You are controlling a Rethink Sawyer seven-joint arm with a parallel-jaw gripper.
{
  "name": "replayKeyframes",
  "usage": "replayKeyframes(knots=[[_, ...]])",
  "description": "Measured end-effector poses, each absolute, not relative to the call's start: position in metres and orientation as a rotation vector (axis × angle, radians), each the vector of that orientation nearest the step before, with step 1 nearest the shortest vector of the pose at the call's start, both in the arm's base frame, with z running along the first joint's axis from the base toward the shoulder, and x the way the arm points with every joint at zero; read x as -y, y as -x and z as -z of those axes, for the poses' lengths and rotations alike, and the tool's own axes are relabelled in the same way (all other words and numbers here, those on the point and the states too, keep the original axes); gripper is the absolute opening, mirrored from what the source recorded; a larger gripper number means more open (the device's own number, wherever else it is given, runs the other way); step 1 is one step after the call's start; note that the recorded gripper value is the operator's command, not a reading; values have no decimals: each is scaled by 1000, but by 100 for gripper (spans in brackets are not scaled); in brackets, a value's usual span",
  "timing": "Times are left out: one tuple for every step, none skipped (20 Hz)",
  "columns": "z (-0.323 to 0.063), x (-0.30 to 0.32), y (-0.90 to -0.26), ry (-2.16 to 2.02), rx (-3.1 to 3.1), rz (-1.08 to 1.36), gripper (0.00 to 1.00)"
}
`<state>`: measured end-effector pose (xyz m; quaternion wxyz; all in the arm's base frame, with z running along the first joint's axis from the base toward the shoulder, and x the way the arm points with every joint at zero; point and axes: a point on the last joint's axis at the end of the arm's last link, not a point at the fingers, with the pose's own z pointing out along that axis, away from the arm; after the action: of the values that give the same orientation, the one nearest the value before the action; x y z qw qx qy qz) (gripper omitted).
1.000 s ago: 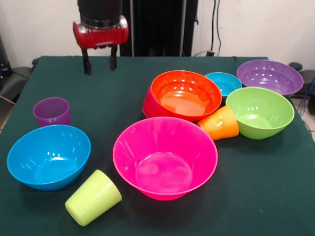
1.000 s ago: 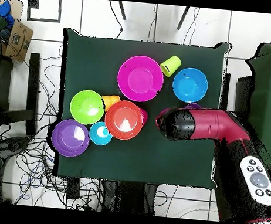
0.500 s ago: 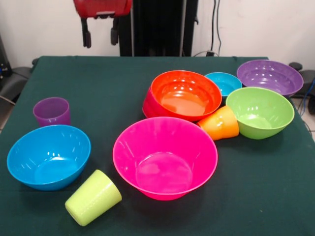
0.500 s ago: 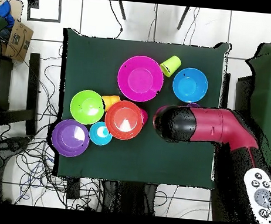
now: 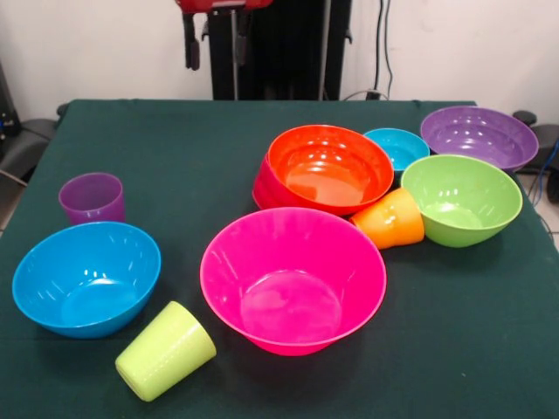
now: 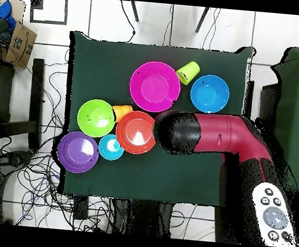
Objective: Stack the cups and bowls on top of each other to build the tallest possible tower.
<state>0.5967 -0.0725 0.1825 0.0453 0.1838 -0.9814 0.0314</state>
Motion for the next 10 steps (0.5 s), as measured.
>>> replayKeyframes(knots=[[-182, 69, -597, -564, 2995, -95, 100], [-180, 65, -596, -570, 2990, -94, 100], [-179, 62, -596, -574, 2987, -93, 100], [-178, 61, -596, -578, 2984, -91, 100], [-174, 56, -596, -586, 2977, -85, 100], [-172, 55, -596, -589, 2975, -82, 100], [-170, 52, -597, -593, 2972, -77, 100], [-167, 50, -598, -596, 2970, -72, 100], [-165, 49, -599, -597, 2967, -68, 100], [-161, 47, -601, -600, 2962, -61, 100]])
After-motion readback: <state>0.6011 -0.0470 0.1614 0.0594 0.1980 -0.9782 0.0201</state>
